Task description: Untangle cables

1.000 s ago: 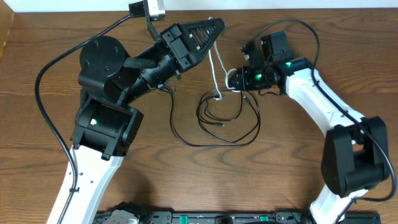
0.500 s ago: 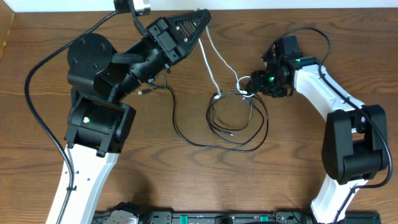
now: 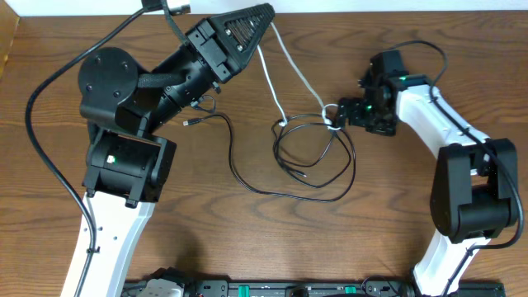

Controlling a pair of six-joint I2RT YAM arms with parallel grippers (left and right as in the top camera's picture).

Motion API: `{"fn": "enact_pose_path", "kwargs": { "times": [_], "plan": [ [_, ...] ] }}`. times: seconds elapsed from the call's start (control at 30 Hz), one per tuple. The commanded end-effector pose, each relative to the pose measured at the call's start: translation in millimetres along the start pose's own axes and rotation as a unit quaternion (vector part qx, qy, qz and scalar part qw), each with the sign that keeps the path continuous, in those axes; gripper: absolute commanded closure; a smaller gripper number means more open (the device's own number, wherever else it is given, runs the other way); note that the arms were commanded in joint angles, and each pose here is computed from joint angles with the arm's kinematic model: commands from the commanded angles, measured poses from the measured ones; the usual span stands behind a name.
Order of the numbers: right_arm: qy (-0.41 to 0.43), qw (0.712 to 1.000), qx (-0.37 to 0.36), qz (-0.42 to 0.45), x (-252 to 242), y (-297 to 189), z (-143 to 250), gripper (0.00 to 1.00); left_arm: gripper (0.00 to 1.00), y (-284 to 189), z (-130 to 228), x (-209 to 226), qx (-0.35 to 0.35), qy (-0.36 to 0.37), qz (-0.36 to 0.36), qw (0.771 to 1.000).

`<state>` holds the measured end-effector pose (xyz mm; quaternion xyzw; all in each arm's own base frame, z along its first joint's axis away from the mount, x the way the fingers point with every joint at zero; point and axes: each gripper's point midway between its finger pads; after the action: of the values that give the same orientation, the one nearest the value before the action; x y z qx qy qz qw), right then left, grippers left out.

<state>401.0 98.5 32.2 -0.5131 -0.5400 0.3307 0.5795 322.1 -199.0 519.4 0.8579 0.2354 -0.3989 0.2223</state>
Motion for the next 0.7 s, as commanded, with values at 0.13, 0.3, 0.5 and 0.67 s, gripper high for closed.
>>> {"fn": "enact_pose_path", "kwargs": {
  "times": [0.13, 0.3, 0.5, 0.67],
  "plan": [
    [0.076, 0.996, -0.008, 0.048, -59.2, -8.9, -13.2, 0.01, 0.93, -14.9, -16.8, -14.7, -0.018, 0.019, 0.008, 1.0],
    [0.031, 0.998, 0.014, -0.045, -42.1, -12.9, -11.9, 0.12, 0.92, -17.6, -14.6, -2.3, -0.007, 0.05, -0.012, 0.999],
    [-0.066, 0.984, 0.039, -0.16, 9.6, -18.3, 4.2, 0.33, 0.93, -19.9, 28.3, 78.4, 0.089, 0.061, -0.133, 0.985],
    [-0.079, 0.976, 0.06, -0.192, 32.8, -19.6, 18.0, 0.47, 0.78, -25.8, 70.9, 152.2, 0.189, 0.045, -0.213, 0.958]
  ]
}}
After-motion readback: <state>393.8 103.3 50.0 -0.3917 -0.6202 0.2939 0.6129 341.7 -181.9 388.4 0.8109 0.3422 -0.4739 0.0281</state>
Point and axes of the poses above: each gripper's point midway between its finger pads, its own y axis out along the fingers, its own x axis along the line the jaws close on, z = x × y, and after that the axes turned 5 degrees about y, right-handed
